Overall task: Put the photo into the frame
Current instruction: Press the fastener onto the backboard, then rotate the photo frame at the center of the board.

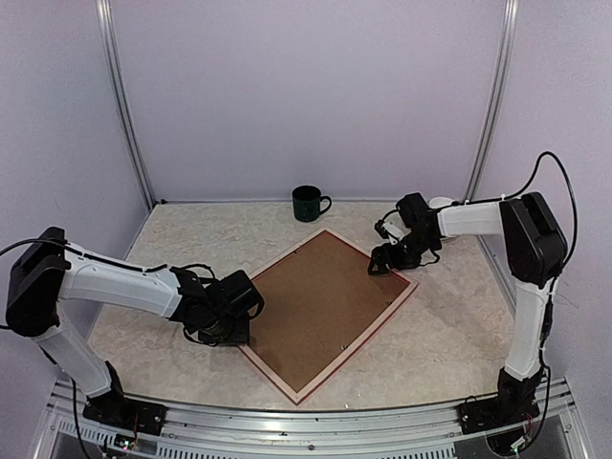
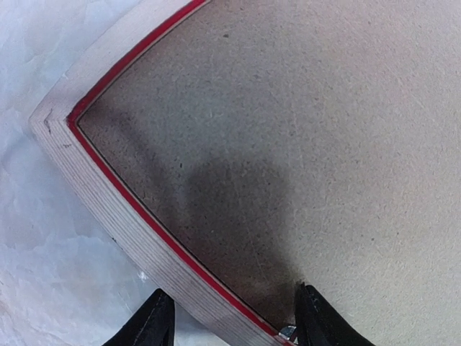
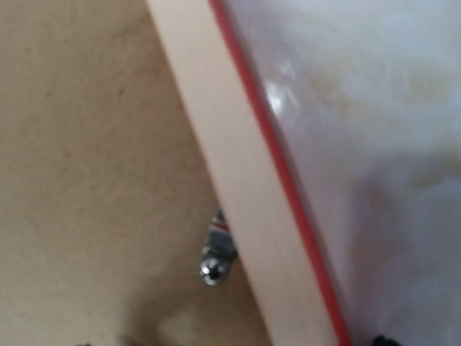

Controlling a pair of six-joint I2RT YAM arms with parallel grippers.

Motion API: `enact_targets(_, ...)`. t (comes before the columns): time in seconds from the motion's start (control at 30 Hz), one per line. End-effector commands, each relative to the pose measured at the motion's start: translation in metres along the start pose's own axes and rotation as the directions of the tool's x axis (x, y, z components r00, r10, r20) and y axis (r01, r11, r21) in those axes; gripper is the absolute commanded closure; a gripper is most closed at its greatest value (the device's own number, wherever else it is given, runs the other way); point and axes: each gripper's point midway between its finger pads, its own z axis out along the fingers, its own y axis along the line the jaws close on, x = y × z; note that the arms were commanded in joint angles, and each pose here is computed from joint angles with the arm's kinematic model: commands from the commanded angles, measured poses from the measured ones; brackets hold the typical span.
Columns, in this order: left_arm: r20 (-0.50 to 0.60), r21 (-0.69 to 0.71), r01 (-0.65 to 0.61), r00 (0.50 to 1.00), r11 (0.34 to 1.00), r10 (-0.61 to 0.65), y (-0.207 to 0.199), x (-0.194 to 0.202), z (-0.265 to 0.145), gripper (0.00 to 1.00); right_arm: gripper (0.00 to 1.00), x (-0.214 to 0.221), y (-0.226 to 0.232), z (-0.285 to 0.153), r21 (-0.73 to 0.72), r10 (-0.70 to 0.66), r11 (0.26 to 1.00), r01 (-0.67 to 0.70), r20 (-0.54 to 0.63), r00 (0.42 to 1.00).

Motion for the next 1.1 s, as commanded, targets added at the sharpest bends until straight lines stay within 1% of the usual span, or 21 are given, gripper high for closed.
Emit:
enact_targets(0.0,-0.007,-0.065,-0.018,1.000,0.998,0.017,0.021,-0.007,0.019,0.44,0.17,0.026,0.015,-0.009,-0.084,0.047,0.995,-0.049,-0.023,0.999)
enact_targets(0.17,-0.004,-0.061,-0.016,1.000,0.998,0.015,0.029,-0.018,0.021,0.43,0.17,0.044,0.020,-0.023,-0.093,0.099,0.991,-0.098,0.001,0.995)
enact_targets(0.27,-0.016,-0.080,-0.035,0.999,0.996,0.034,0.034,-0.015,0.021,0.43,0.18,0.057,0.022,-0.030,-0.093,0.117,0.989,-0.116,0.007,0.993)
enact_targets(0.43,-0.050,-0.085,-0.051,0.998,0.995,0.047,0.039,-0.006,0.022,0.45,0.18,0.064,0.023,-0.042,-0.065,0.129,0.990,-0.127,0.033,0.991)
enact_targets(0.63,-0.091,-0.052,-0.063,0.994,0.997,0.058,0.034,0.002,0.020,0.53,0.18,0.072,0.023,-0.045,-0.041,0.139,0.990,-0.137,0.043,0.989)
enact_targets(0.73,-0.107,-0.041,-0.071,0.992,0.997,0.066,0.032,0.006,0.016,0.61,0.18,0.073,0.025,-0.045,-0.044,0.145,0.989,-0.143,0.047,0.988)
enact_targets(0.8,-0.109,-0.025,-0.074,0.992,0.997,0.071,0.028,0.007,0.012,0.63,0.18,0.073,0.025,-0.044,-0.044,0.143,0.989,-0.141,0.051,0.988)
enact_targets(0.93,-0.104,0.021,-0.075,0.992,0.997,0.077,0.017,0.004,0.003,0.61,0.17,0.072,0.021,-0.043,-0.026,0.140,0.990,-0.139,0.053,0.989)
enact_targets(1.07,-0.082,0.038,-0.070,0.994,0.997,0.073,0.015,-0.002,-0.008,0.52,0.17,0.069,0.022,-0.043,-0.031,0.136,0.991,-0.134,0.055,0.989)
